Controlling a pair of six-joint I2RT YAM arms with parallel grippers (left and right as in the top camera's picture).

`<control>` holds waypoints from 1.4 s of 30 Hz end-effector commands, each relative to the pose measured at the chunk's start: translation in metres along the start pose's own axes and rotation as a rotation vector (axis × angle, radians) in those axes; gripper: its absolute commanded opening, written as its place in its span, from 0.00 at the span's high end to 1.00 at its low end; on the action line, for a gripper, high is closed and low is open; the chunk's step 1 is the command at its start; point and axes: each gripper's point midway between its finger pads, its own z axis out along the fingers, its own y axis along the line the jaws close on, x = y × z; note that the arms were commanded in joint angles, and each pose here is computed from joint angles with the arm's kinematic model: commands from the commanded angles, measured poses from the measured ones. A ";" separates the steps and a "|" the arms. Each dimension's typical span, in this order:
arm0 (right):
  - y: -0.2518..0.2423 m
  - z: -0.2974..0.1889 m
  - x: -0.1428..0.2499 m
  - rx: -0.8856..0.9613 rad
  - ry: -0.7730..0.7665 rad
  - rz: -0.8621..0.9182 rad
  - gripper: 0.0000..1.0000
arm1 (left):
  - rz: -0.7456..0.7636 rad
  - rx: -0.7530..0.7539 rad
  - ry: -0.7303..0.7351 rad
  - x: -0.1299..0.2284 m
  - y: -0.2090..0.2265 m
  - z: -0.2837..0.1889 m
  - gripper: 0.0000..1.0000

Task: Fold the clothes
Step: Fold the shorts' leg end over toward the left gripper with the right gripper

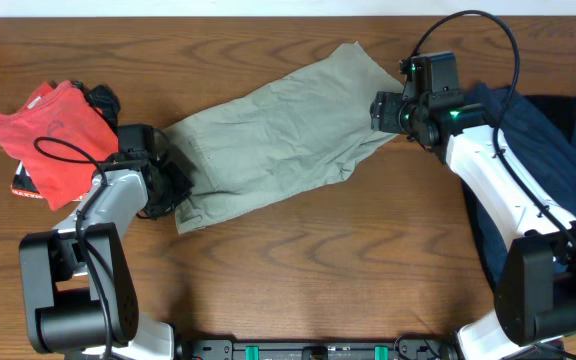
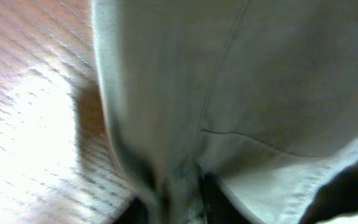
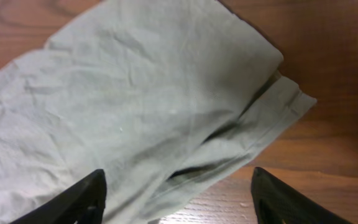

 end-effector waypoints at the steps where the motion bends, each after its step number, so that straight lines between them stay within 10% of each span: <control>1: 0.015 0.000 -0.001 -0.023 -0.008 -0.066 0.35 | 0.044 -0.022 0.104 0.024 0.011 0.014 0.94; 20: 0.126 0.048 0.102 -0.282 0.242 -0.285 0.99 | 0.123 -0.095 0.014 0.025 0.006 -0.132 0.94; 32: 0.227 0.072 0.256 -0.528 0.509 -0.473 0.99 | 0.175 0.053 -0.178 0.012 -0.022 -0.198 0.94; 42: 0.253 0.067 0.262 -0.554 0.442 -0.541 0.82 | 0.205 0.272 -0.195 0.009 -0.066 -0.223 0.94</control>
